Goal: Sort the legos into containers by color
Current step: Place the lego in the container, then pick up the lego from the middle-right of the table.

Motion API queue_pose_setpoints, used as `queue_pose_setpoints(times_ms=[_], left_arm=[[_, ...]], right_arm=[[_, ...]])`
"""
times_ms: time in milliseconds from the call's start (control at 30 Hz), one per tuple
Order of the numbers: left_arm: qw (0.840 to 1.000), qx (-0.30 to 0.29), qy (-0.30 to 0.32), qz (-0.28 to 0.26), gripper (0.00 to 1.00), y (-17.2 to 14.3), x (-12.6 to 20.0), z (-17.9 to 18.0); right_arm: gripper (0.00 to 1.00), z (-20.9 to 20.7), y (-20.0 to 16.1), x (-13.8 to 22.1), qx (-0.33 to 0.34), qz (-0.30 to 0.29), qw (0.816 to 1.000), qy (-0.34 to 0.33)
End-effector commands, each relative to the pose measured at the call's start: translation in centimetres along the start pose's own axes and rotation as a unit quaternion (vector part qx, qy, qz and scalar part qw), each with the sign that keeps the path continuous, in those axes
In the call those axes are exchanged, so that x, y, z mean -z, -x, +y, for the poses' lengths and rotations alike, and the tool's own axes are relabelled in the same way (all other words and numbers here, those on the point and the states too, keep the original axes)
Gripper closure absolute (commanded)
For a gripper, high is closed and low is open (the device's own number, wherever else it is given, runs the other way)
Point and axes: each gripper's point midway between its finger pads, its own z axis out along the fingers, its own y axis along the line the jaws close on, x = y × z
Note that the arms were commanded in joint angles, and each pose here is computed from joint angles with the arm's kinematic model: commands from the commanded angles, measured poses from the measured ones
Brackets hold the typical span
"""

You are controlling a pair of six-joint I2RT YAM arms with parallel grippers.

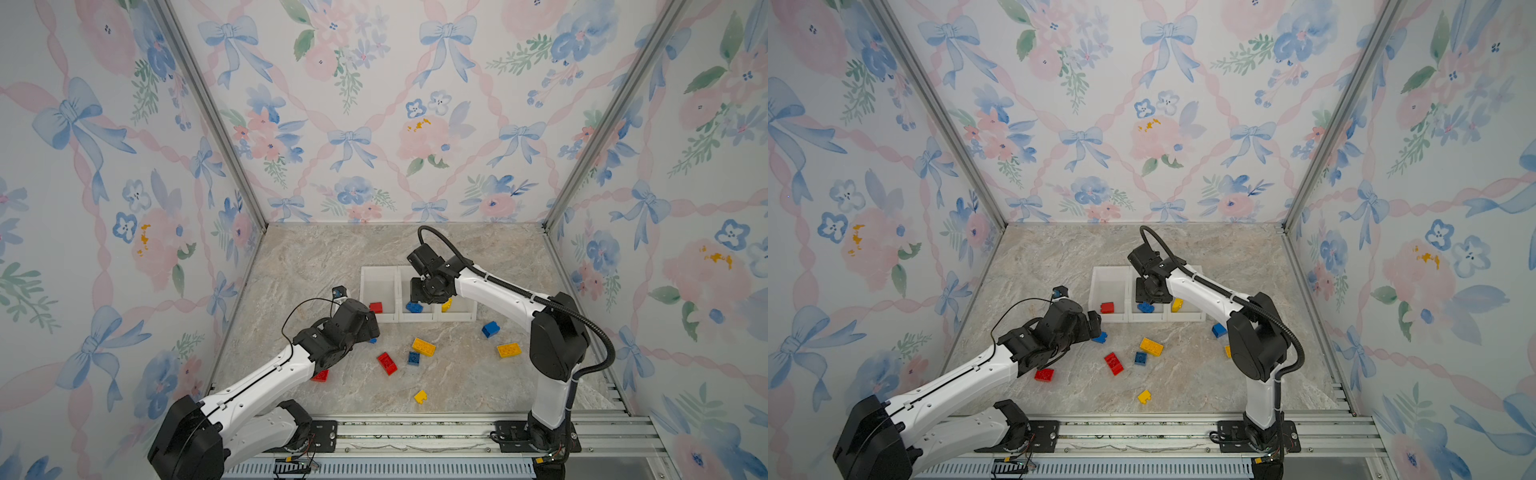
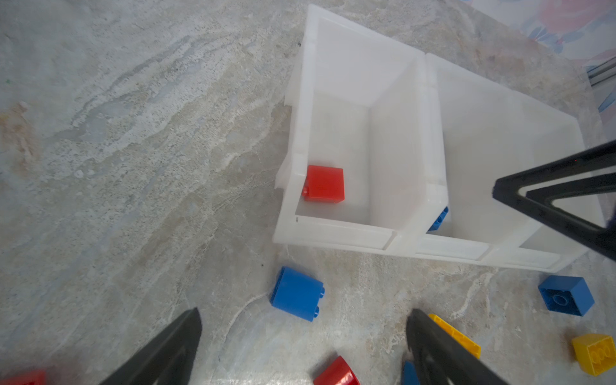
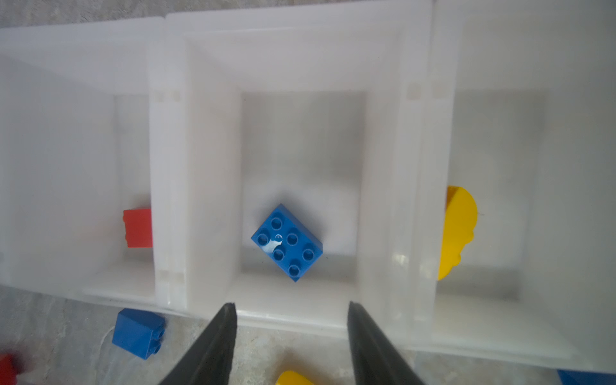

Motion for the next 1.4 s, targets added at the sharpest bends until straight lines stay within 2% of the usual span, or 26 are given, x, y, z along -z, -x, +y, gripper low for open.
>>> queue_pose_setpoints(times_ms=[0,267,533,833,1000,1133,1367], left_arm=[[1.0,-0.002,-0.001,-0.002,0.02,0.6,0.0,-0.3],[1.0,-0.006,-0.011,-0.007,0.02,1.5,0.0,-1.3],[1.0,-0.009,-0.019,-0.006,0.02,1.5,-0.3,-1.7],[1.0,-0.013,-0.02,-0.008,0.02,1.7,-0.5,-2.0],[1.0,-0.016,-0.021,-0.007,0.02,1.7,-0.6,-2.1],[1.0,-0.016,-0.021,-0.006,0.02,1.7,-0.7,-2.1],[1.0,-0.016,-0.02,-0.006,0.02,1.7,-0.6,-2.1]], right_arm=[[0.41,-2.2,-1.3,2.1,-0.021,0.003,1.0,-0.016],[0.32,-8.3,-3.9,4.5,-0.109,0.009,0.994,-0.03],[0.23,-15.4,-7.1,5.3,-0.192,0.029,0.978,-0.073],[0.17,-22.8,-11.6,5.5,-0.34,0.051,0.933,-0.101],[0.18,-24.9,-13.8,4.8,-0.398,0.068,0.908,-0.109],[0.2,-25.7,-14.6,4.0,-0.424,0.069,0.896,-0.11],[0.23,-26.2,-14.7,2.4,-0.44,0.076,0.888,-0.112]])
